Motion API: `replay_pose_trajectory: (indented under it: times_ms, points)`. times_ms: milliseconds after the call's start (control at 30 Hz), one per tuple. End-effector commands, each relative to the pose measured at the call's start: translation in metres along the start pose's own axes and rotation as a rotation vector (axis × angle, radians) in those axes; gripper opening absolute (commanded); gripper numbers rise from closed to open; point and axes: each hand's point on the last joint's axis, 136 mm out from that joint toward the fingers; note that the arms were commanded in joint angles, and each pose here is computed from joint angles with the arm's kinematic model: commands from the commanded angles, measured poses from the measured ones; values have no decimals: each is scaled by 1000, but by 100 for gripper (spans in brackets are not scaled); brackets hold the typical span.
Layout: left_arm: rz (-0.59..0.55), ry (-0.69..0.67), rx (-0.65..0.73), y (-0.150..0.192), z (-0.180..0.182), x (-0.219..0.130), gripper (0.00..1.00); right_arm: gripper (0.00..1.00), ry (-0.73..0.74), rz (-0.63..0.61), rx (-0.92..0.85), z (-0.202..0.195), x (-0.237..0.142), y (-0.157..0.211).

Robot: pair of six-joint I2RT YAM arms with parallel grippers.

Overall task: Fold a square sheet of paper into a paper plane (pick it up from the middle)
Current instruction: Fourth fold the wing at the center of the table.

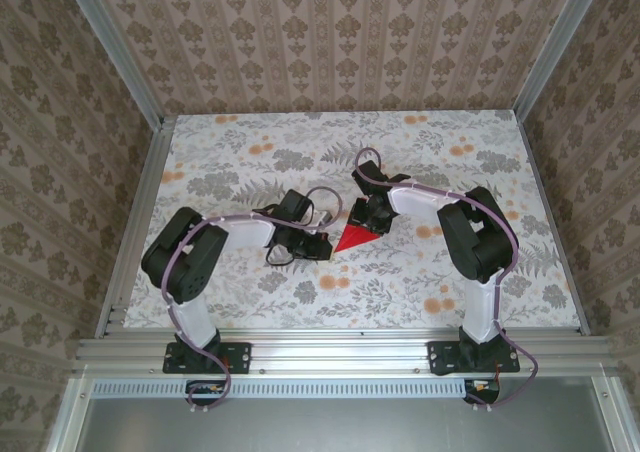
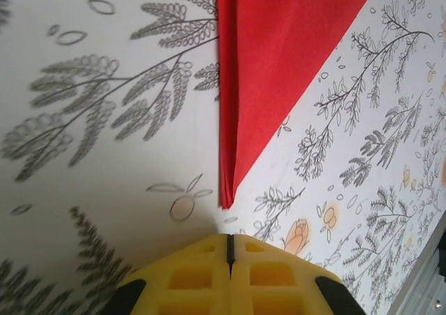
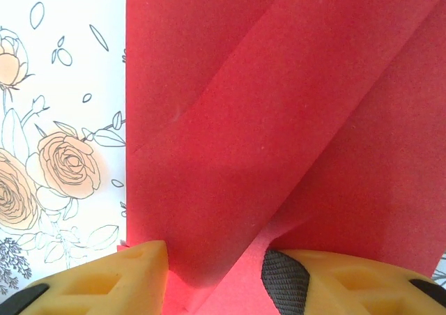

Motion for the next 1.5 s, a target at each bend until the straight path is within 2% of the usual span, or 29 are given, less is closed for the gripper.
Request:
replay_pose_trajectory:
  times_ms: [0,167,567,1200,1467]
  points:
    - [-84,68,25,-19,-21,-19,4,50,437,211,17,-123,68,69]
    - [-188,159,15,-47,-42,-17,5,50,434,212,19,-123,69,69]
    - [-180,139,-20,-64,-35,13,3,50,410,215,25,-119,71,70]
    - [-109,-10,-43,-51,-1,35,0,52,370,216,37,-113,70,69]
    - [-67,-68,-57,-42,11,39,0,57,227,180,66,-92,61,56]
Point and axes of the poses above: each hand's point on the last joint's axis, 136 mm out from that joint toward the fingers, its own x axis out along the fingers, its own z axis along the line the jaws close on, y = z × x, and after that the axes turned 1 degree about -x, right-handed
